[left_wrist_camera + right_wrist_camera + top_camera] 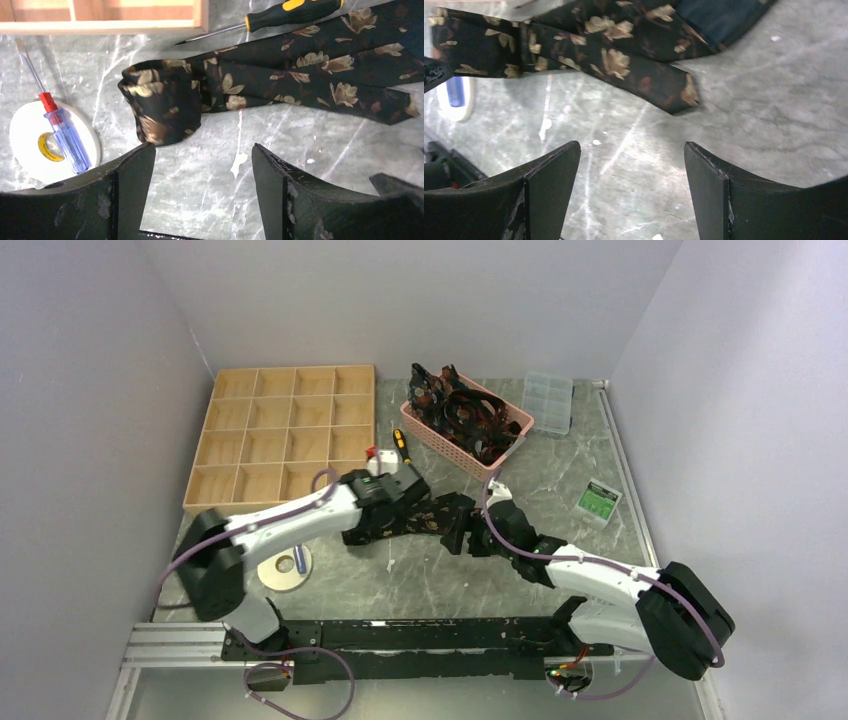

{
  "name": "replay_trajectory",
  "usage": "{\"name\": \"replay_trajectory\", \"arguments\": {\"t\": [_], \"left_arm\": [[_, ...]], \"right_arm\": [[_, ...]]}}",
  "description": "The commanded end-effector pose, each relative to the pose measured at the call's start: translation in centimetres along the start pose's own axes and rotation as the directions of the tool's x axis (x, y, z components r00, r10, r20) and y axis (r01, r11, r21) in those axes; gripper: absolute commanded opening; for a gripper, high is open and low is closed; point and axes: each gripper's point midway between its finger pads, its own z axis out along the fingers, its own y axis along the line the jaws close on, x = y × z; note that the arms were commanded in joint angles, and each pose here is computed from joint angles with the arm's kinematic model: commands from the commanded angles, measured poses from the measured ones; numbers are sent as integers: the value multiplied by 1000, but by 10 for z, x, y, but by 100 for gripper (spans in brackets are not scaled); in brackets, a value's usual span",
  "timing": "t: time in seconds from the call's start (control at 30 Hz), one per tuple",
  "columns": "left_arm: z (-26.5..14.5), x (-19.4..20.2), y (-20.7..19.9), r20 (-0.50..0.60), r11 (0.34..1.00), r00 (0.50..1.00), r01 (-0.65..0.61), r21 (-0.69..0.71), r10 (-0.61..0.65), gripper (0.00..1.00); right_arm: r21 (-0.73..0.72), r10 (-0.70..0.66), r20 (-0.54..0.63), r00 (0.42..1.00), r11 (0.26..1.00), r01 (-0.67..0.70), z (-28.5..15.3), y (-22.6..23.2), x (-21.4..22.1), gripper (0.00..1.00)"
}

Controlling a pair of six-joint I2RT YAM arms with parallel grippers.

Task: Roll the ties
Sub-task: Roll the tie at the center of the board.

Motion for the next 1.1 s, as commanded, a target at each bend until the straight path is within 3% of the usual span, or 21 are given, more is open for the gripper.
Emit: {"name": "replay_trajectory", "arguments": {"t": [0.0, 0.2, 0.33, 0.53, 0.77, 1.07], "left_arm": [[-18, -16, 14, 80, 970, 979, 172, 172, -188, 76], [-7, -14, 79, 111, 857, 873, 429, 287, -474, 80], [-2, -5, 114, 119, 792, 804, 530, 302, -583, 80], [0, 4, 139, 121, 802, 800, 557, 215, -588, 80], [21, 7, 135, 17, 819, 832, 542, 188, -554, 80], [31, 11, 158, 16, 719, 730, 669, 185, -683, 79]], "right_arm": [[-126, -42, 44, 998, 991, 47, -6, 44, -35, 81], [-215, -103, 19, 994, 971, 105, 6, 96, -52, 81], [-250, -126, -12, 992, 961, 119, 20, 124, -51, 81], [-267, -142, -37, 989, 955, 127, 36, 141, -49, 80], [-324, -141, -63, 988, 939, 113, 43, 161, -43, 80], [-324, -197, -82, 977, 932, 161, 82, 201, -35, 70]]}}
